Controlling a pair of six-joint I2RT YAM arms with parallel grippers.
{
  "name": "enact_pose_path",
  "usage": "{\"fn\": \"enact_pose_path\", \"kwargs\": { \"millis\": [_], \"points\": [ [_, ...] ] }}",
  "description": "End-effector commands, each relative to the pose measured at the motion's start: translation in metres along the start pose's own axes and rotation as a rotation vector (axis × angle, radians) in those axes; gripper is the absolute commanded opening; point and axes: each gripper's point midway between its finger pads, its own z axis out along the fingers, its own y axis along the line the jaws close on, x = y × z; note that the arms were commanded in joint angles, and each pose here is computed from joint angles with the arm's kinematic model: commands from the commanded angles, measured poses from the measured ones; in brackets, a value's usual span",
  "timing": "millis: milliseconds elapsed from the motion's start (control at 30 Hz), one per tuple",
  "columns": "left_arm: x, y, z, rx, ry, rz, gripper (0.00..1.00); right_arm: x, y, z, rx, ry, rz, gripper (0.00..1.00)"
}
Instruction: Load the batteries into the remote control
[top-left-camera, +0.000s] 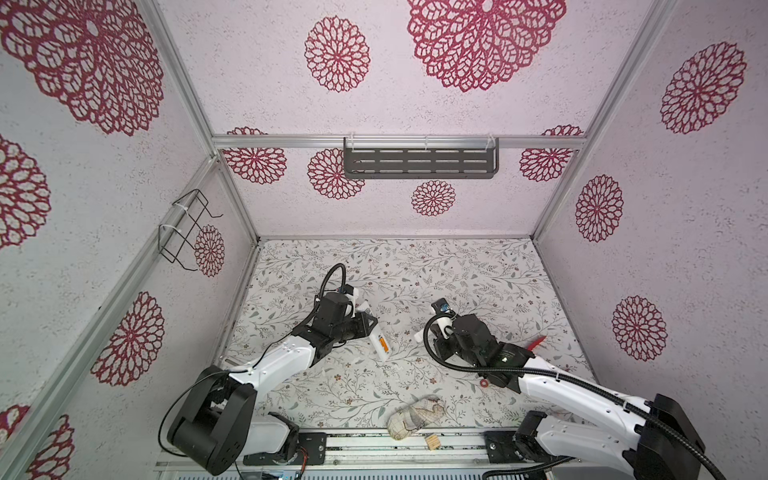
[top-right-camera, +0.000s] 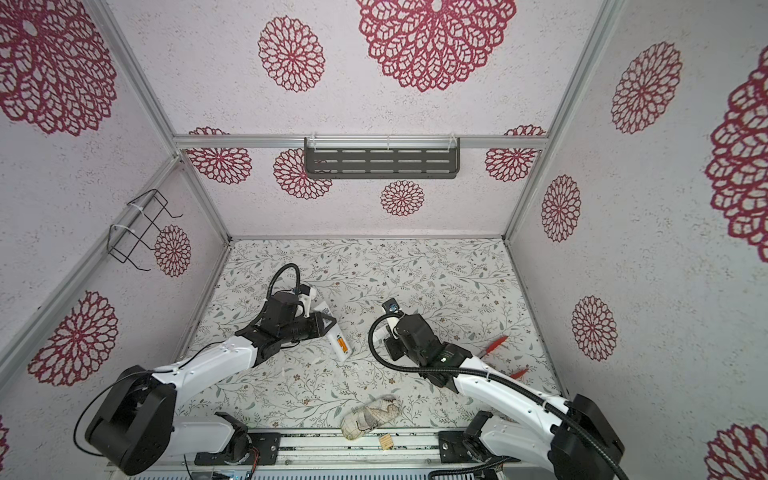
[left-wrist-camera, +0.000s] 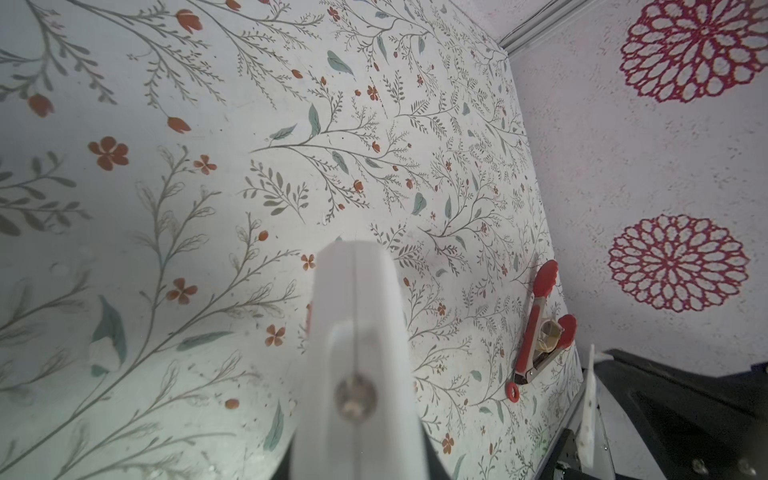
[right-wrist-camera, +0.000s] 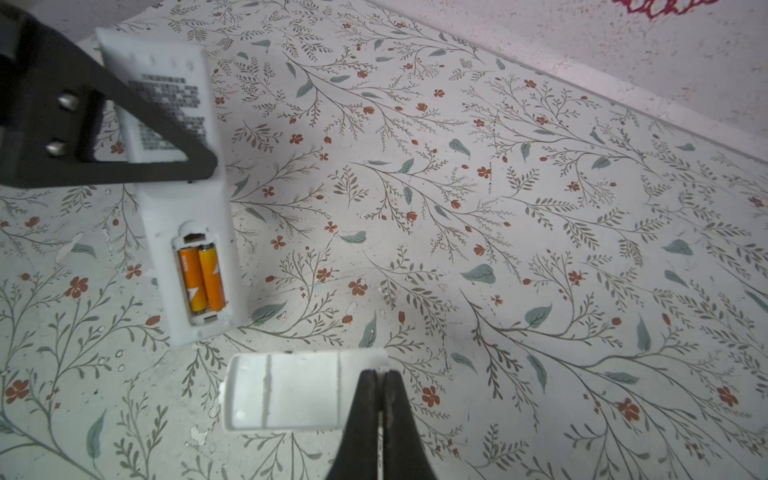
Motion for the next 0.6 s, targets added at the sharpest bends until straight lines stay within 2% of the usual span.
{"fn": "enact_pose_path", "kwargs": {
  "millis": [0, 133, 333, 500, 567],
  "points": [
    [-0.020, -0.022, 0.014, 0.120, -0.073, -0.013, 0.00, 0.008, -0.010, -0.009, 0.037, 0.020, 0.018, 0.00],
    [-0.022, -0.022, 0.030, 0.153, -0.078, -0.024, 0.00, 0.011, -0.009, -0.012, 0.025, 0.004, 0.038, 0.00],
    [-0.009, 0.005, 0.046, 0.047, -0.032, -0.048, 0.01, 0.008, -0.005, -0.013, -0.002, -0.013, 0.049, 0.00],
    [0.003, 0.028, 0.050, -0.028, 0.017, -0.056, 0.21, 0.006, -0.001, -0.009, -0.019, -0.022, 0.055, 0.00],
    [0.011, 0.036, 0.053, -0.044, 0.050, -0.072, 0.23, 0.004, 0.001, -0.007, -0.026, -0.028, 0.058, 0.00]
  ]
}}
